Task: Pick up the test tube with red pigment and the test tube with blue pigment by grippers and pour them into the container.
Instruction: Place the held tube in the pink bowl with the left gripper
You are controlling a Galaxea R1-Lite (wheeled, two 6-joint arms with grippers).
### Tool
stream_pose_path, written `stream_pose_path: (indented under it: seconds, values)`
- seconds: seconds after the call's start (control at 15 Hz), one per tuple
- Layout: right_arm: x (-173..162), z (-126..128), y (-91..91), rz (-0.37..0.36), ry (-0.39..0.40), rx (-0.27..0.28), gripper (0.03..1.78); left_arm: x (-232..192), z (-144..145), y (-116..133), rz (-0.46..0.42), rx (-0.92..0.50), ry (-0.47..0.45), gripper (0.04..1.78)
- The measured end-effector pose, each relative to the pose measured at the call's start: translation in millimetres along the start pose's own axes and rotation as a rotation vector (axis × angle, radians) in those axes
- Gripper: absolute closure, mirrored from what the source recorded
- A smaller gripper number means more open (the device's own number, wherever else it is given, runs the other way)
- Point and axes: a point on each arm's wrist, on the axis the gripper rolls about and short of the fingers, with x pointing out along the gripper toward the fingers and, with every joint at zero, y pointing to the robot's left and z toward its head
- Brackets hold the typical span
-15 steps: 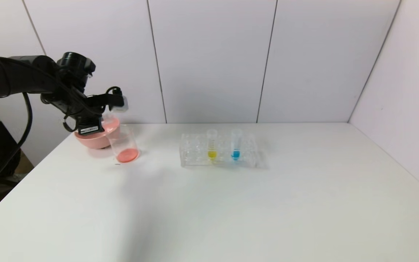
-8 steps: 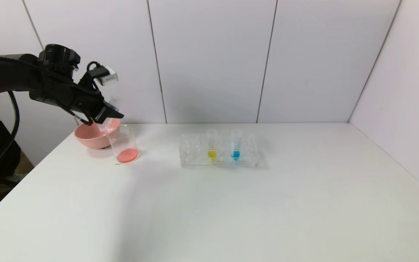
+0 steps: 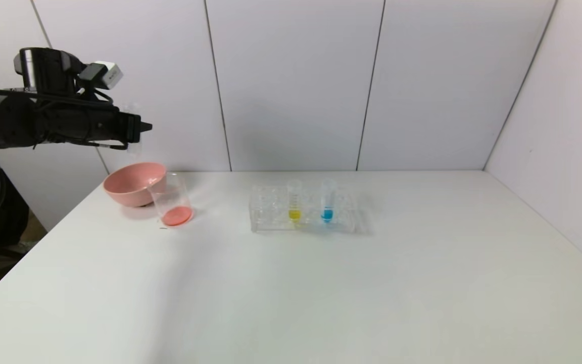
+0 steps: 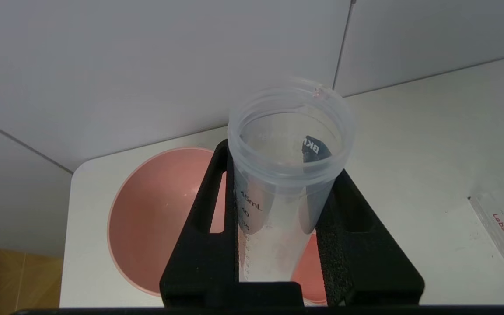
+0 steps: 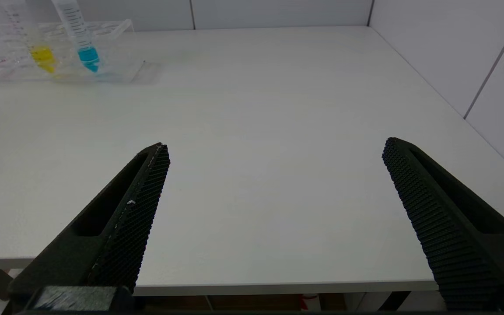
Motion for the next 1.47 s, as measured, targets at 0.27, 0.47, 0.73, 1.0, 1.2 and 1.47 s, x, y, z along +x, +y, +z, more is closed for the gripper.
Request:
stream_pose_path:
  seconds: [0.27,0.47,0.73,1.0,1.2,1.47]
  values:
    - [0.0,0.0,0.0,0.001,0.0,0.0,0.04,-16.5,-25.2,1.8,0.221,-0.087,-0.179,1.31]
    - [0.0,0.0,0.0,0.0,0.0,0.0,0.04,-15.1,-33.7,7.8,0.41,-0.142,-0.363,1.31]
    - [0.0,0.0,0.0,0.001,0.0,0.0,0.04,15.7,-50.4,19.8,0.539,-0.227,-0.419,1.31]
    - [0.0,0.0,0.0,0.0,0.0,0.0,0.04,55.1,-71.8,43.0,0.603,-0.25,-0.404,1.31]
    - [0.0,0.0,0.0,0.0,0.0,0.0,0.04,71.6,-86.1,50.0,0.616,-0.254,-0.382,1.31]
    - [0.0,0.0,0.0,0.0,0.0,0.0,0.04,79.7,-94.4,51.3,0.619,-0.251,-0.367,1.31]
